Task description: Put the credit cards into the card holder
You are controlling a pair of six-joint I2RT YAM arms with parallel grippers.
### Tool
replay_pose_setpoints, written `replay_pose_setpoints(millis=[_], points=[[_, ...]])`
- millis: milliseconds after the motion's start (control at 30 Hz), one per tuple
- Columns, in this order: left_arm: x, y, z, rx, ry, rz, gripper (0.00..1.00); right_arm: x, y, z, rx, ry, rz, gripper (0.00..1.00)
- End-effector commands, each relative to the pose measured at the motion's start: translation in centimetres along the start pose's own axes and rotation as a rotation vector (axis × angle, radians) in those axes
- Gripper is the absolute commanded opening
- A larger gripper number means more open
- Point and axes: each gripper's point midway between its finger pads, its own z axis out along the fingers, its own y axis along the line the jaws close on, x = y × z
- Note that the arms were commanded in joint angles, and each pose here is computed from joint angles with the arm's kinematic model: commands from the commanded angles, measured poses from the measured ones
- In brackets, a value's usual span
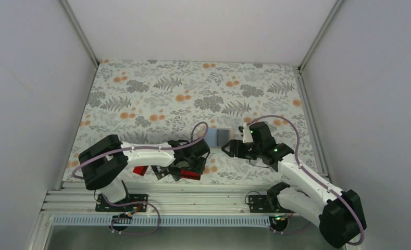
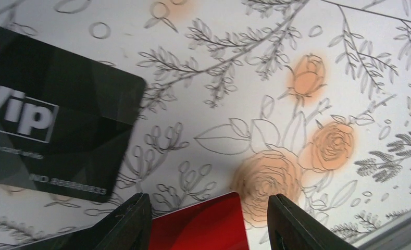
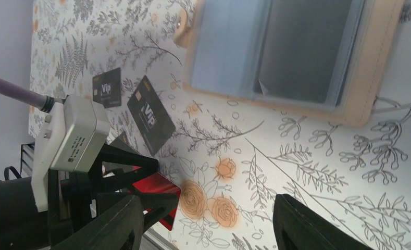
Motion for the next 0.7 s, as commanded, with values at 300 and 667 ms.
replay_pose_setpoints(millis=[300,667], points=[[4.5,-1.4,0.6,0.065,0.154,0.052,0.56,2.1,0.3,0.2,-0.032,0.07,0.045,0.65],[-0.7,-3.1,-5.1,0.065,-0.07,0.06,0.56,5.2,2.5,1.1,-0.155,0.177,0.155,0.66]])
